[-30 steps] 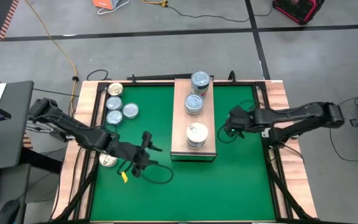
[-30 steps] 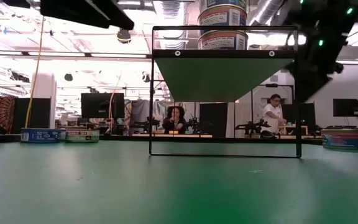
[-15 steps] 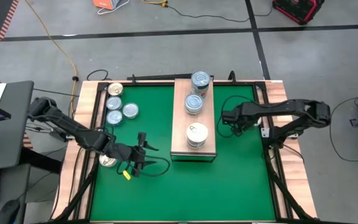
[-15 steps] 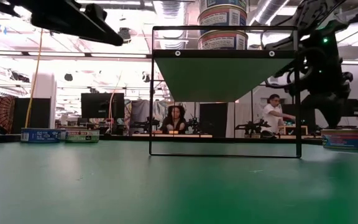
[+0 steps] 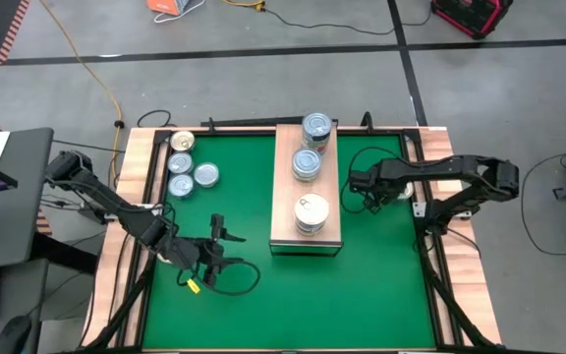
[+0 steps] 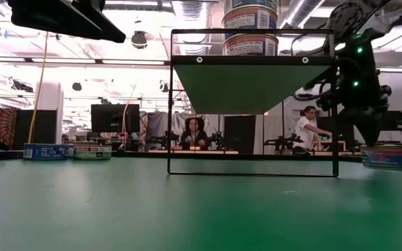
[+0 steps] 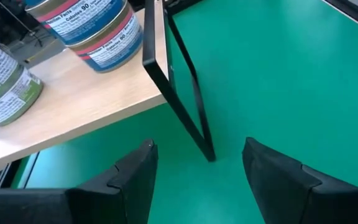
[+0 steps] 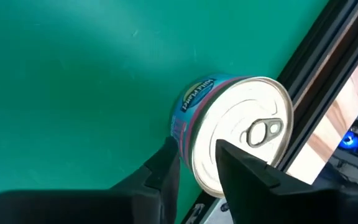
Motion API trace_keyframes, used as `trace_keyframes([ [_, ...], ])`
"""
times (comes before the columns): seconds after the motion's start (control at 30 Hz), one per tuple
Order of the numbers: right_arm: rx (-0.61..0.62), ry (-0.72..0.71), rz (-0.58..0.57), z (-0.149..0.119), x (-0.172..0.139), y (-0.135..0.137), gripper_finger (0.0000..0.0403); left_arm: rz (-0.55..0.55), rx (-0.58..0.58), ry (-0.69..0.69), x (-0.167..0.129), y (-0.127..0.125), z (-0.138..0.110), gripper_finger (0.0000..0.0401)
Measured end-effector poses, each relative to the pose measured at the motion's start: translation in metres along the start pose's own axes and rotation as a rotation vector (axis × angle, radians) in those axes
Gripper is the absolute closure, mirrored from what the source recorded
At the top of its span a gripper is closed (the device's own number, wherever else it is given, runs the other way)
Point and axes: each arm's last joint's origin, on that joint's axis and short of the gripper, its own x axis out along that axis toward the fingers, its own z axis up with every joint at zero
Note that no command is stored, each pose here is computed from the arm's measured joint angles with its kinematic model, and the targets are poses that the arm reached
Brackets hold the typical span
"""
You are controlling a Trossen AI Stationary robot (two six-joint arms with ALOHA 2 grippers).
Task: Stack canned seafood by type on shelf
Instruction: Stack the blue tuna can on top of the blue tuna can on the shelf
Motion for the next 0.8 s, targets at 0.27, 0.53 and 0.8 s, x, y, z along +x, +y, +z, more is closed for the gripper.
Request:
trace_keyframes([
  [0.27,0.019,0.082,-0.044,0.01,0.017,0.005,0.0278,0.011,0.006,0.02,-0.002,-0.003,-0.002,0.0178],
  [0.53,-0.019,0.136,0.008,0.011,0.019,0.008,0.0343,0.074,0.034,0.032,-0.007,-0.007,-0.003,0.0178],
  [0.8,-0.054,0.209,0.072,0.001,0.012,0.016,0.0388,0.111,0.05,0.03,-0.009,-0.009,-0.003,0.0178],
])
